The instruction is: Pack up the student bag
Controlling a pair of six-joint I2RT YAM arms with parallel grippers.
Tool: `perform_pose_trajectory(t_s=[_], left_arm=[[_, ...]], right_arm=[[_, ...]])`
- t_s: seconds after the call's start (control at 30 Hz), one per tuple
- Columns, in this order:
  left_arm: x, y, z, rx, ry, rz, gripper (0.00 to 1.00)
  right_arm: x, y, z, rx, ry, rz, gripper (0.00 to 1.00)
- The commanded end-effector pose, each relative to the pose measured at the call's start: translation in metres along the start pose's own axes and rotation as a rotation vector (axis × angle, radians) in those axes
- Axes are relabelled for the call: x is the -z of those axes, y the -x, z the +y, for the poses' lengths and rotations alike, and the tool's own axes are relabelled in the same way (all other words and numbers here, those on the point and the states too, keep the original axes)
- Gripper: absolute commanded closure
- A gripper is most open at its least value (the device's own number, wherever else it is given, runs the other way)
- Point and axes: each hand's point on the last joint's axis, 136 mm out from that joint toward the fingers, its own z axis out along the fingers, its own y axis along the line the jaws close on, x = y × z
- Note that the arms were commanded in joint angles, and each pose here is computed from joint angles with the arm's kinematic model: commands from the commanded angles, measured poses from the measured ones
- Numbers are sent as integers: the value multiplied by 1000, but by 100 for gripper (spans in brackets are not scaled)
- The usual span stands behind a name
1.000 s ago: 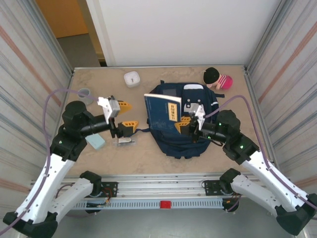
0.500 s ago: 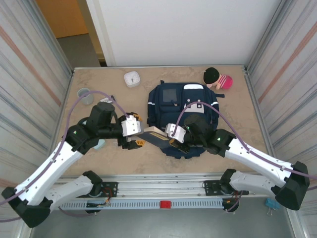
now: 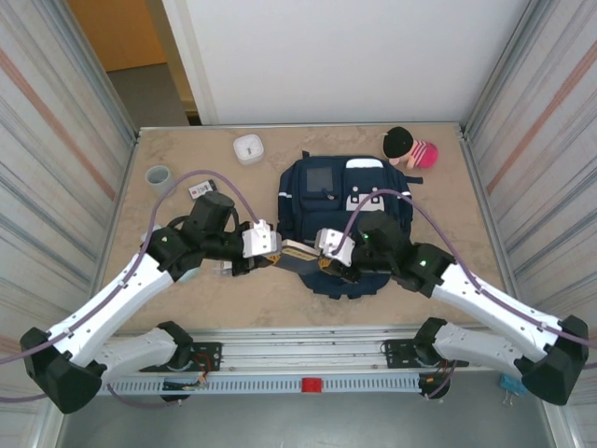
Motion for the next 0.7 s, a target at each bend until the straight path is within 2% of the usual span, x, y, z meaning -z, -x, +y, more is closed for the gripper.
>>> perform_pose_trajectory(t_s=[0.0, 0.1, 0.17, 0.23, 0.53, 0.67], left_arm=[[12, 21, 1, 50, -28, -149, 100], [31, 44, 9, 128, -59, -333, 100], [41, 55, 13, 164, -80, -436, 100], [50, 65, 16, 179, -95, -510, 100], [59, 93, 21, 238, -186, -635, 100], [55, 99, 16, 229, -219, -644, 100]], right_arm=[[35, 34, -24, -117, -70, -236, 54], [58, 29, -29, -270, -29, -371, 39], [69, 24, -29, -354, -4, -440, 33], [77, 21, -26, -399, 18, -495, 31], [91, 44, -14, -446, 168, -663, 31], [91, 57, -12, -441, 228, -693, 32]])
